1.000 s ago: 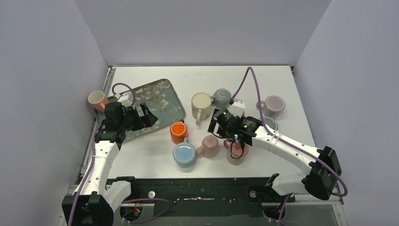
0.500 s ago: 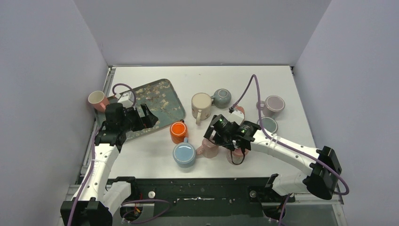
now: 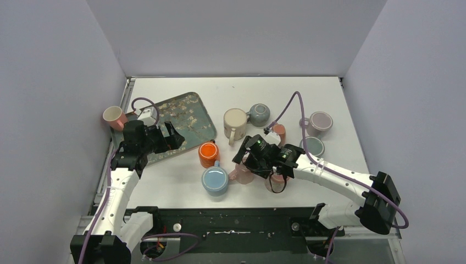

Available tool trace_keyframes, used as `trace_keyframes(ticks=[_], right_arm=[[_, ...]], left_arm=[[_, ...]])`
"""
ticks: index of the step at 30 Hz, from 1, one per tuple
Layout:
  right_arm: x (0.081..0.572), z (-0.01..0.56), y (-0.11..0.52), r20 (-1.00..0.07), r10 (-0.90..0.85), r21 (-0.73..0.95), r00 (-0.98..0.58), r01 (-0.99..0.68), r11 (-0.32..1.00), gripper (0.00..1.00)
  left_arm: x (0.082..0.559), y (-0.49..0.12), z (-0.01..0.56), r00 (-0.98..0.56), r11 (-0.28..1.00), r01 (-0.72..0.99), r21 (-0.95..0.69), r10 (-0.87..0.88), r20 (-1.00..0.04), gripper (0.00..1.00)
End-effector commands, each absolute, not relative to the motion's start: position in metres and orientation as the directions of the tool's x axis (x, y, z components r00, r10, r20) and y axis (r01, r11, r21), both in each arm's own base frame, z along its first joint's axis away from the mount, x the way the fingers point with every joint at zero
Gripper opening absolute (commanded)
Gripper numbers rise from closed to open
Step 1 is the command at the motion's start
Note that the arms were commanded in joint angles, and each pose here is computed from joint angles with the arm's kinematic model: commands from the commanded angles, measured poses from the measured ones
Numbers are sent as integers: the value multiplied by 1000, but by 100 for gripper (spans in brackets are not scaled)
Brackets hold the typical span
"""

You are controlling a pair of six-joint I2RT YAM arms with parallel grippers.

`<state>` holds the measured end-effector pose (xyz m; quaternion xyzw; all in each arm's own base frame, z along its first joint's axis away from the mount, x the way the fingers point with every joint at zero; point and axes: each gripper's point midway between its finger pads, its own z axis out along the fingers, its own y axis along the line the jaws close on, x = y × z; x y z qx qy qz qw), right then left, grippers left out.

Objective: Turn the mug right side up
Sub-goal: Turn over the cup at the center of the board.

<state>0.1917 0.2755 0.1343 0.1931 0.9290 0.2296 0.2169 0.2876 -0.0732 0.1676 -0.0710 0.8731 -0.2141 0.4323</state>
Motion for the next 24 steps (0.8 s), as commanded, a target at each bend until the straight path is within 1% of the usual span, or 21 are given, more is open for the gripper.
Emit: trace_keyframes(ticks=[1, 7, 11, 16, 24], right_arm=[[200, 149, 301, -306, 468, 600, -829, 213, 771, 85], [210, 140, 287, -349, 499, 553, -794, 255, 793, 85], [220, 134, 277, -388, 504, 528, -772, 262, 808, 82], [229, 129, 275, -436, 468, 491, -768, 232, 839, 74], [242, 113, 259, -523, 359, 355, -773, 186, 916, 62]], left_arm=[[292, -73, 183, -582, 906, 96, -412, -285, -762, 97], [292, -74, 179, -592, 908, 94, -409, -280, -756, 97], [292, -73, 180, -588, 910, 89, -405, -280, -759, 97], [293, -72, 178, -595, 912, 81, -402, -279, -754, 97], [292, -72, 177, -596, 912, 81, -401, -278, -753, 98]])
